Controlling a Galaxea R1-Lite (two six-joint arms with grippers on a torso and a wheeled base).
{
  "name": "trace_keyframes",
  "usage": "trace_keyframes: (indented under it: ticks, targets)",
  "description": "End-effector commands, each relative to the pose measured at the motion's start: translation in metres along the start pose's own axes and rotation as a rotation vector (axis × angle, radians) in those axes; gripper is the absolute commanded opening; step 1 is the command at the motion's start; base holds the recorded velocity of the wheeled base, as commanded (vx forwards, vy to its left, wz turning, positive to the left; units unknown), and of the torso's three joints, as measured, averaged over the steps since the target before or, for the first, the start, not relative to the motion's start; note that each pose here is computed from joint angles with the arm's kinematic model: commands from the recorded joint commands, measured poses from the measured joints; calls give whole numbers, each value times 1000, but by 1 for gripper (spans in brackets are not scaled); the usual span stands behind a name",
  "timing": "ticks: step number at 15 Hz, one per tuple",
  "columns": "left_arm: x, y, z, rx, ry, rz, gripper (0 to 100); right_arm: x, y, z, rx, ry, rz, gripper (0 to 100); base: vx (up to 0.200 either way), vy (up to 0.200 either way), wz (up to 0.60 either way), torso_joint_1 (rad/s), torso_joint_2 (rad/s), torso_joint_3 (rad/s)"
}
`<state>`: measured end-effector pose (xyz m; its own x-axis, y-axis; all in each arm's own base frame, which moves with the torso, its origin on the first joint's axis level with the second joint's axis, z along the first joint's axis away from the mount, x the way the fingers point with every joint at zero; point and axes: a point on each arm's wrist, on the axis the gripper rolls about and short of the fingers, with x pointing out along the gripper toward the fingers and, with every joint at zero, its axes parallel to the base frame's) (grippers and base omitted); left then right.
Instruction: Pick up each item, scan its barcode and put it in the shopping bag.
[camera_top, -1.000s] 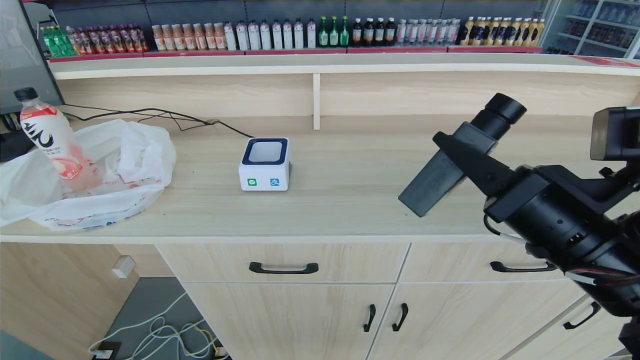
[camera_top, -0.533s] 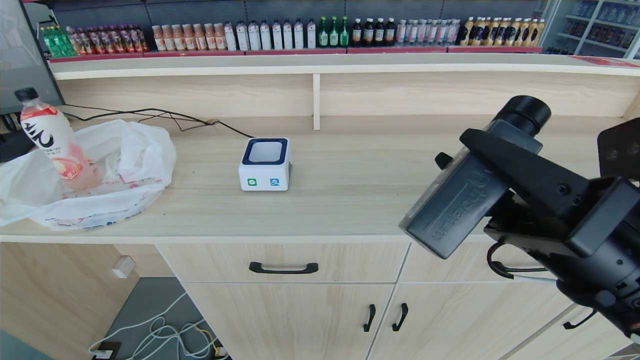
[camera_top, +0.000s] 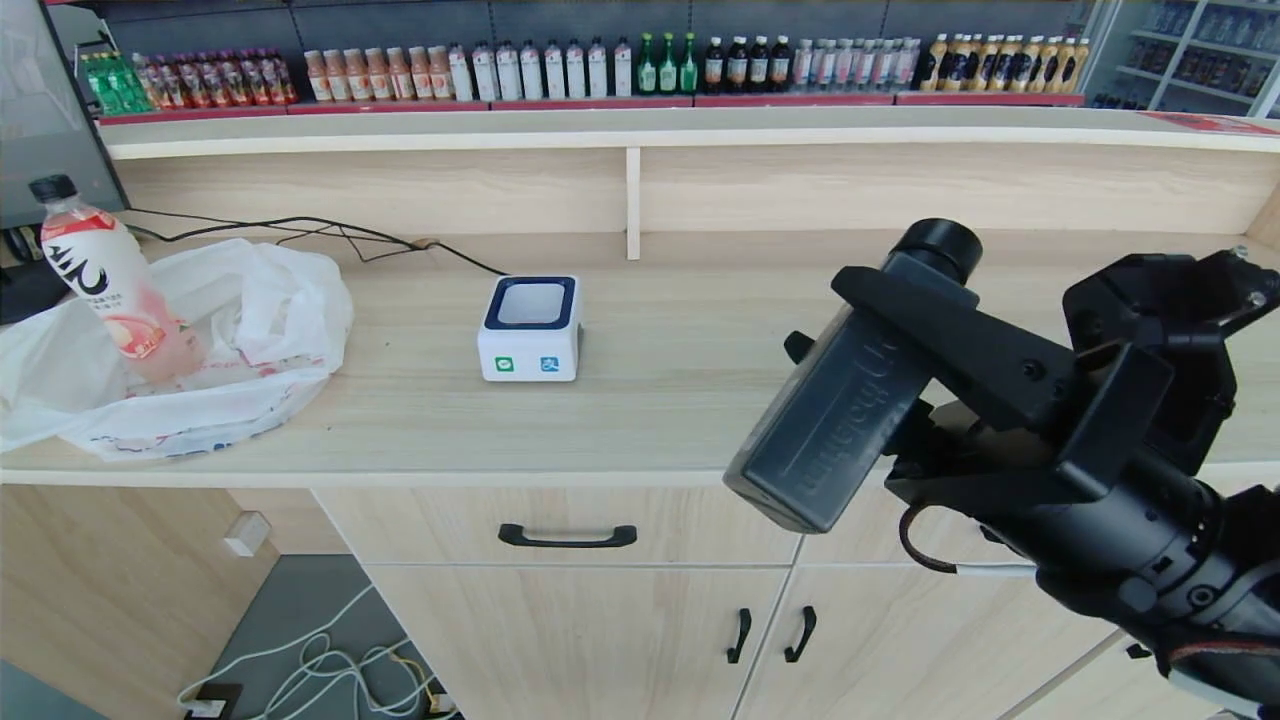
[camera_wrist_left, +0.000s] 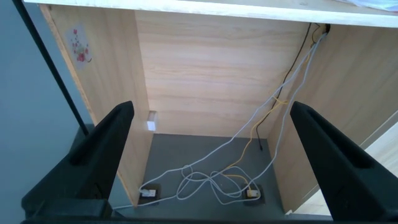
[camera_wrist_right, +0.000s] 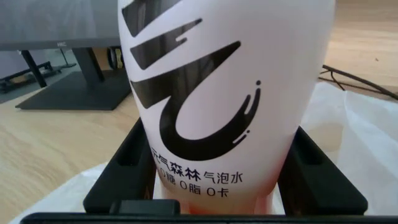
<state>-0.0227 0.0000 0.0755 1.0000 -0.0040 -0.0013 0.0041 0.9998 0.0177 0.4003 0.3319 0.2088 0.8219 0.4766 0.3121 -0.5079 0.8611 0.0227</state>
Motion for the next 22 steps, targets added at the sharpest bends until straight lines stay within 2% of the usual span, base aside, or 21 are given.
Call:
trace_keyframes:
  ticks: [1, 3, 14, 15, 18, 22]
  targets:
    - [0, 0, 0, 1, 0, -2, 100, 3, -8, -31, -16, 56, -15, 0, 0, 0, 0, 0, 0, 0]
    - [0, 0, 0, 1, 0, -1, 100, 5, -18, -46, -25, 81, -32, 0, 0, 0, 0, 0, 0, 0]
    - [0, 0, 0, 2, 0, -2, 100, 5, -18, -44, -23, 78, -29, 0, 0, 0, 0, 0, 0, 0]
    - [0, 0, 0, 2, 0, -2, 100, 5, -18, -44, -23, 78, -29, 100, 0, 0, 0, 0, 0, 0]
    - [0, 0, 0, 2, 0, -1, 100, 5, -18, -43, -22, 72, -31, 100, 0, 0, 0, 0, 0, 0]
    - [0, 0, 0, 2, 0, -2, 100, 4, -13, -28, -19, 42, -19, 100, 0, 0, 0, 0, 0, 0]
